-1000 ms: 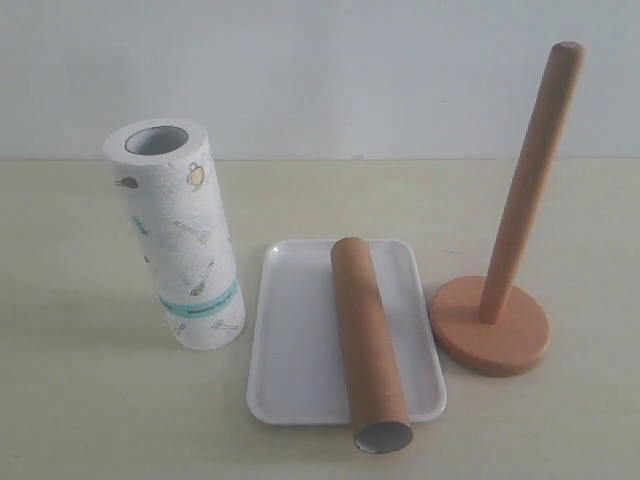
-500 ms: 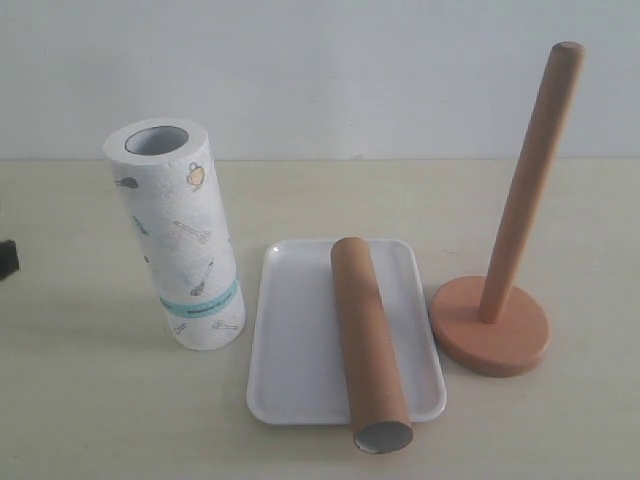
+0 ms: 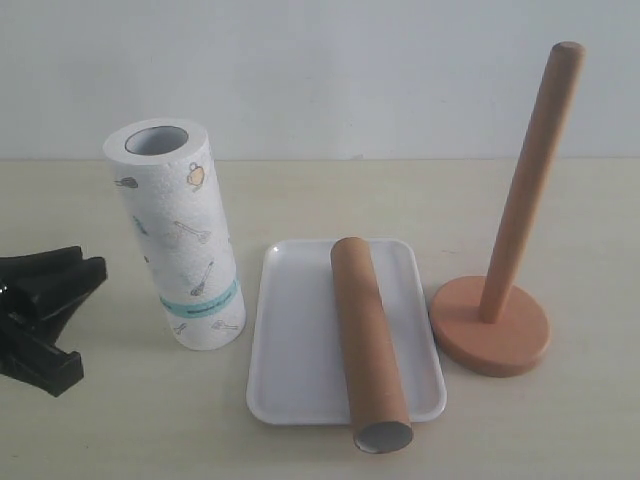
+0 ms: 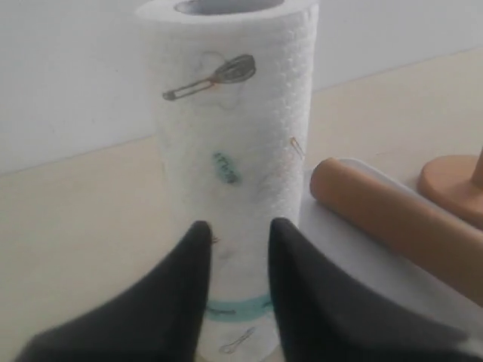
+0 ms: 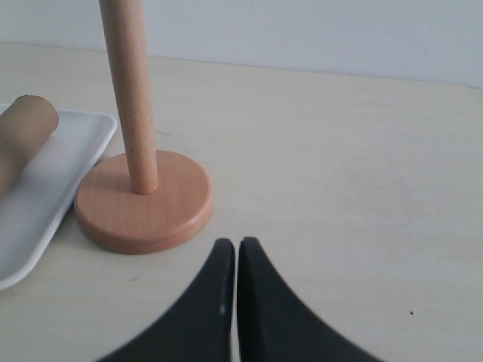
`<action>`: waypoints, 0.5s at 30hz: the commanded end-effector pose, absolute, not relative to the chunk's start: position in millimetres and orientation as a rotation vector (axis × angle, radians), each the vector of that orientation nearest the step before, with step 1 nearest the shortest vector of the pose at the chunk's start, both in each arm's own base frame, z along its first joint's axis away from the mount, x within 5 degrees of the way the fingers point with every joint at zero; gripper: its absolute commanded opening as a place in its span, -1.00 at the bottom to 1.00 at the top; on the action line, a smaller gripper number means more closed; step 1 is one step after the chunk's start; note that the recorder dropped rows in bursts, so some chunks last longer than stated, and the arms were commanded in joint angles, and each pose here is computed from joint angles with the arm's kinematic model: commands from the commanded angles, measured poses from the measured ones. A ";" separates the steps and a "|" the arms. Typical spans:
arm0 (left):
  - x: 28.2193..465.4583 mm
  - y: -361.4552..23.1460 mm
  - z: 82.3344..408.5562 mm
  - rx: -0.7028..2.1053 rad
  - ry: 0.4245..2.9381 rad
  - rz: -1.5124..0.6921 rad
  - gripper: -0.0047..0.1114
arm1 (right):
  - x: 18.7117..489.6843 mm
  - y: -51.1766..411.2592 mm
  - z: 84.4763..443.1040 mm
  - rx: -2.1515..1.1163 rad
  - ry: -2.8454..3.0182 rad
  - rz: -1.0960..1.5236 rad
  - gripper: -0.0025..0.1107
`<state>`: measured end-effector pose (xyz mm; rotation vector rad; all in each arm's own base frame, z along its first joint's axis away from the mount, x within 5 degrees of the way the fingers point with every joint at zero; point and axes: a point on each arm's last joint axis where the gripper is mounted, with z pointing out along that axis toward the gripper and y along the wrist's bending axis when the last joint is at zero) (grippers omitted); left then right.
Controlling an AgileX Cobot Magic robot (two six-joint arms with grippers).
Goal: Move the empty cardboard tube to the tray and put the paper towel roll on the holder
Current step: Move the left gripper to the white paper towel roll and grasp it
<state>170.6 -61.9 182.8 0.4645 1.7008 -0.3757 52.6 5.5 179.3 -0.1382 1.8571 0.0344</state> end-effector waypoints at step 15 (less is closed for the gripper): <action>204.4 -81.1 176.3 0.561 1.614 -0.497 0.97 | 52.8 5.3 180.6 -0.135 1.841 0.032 -0.93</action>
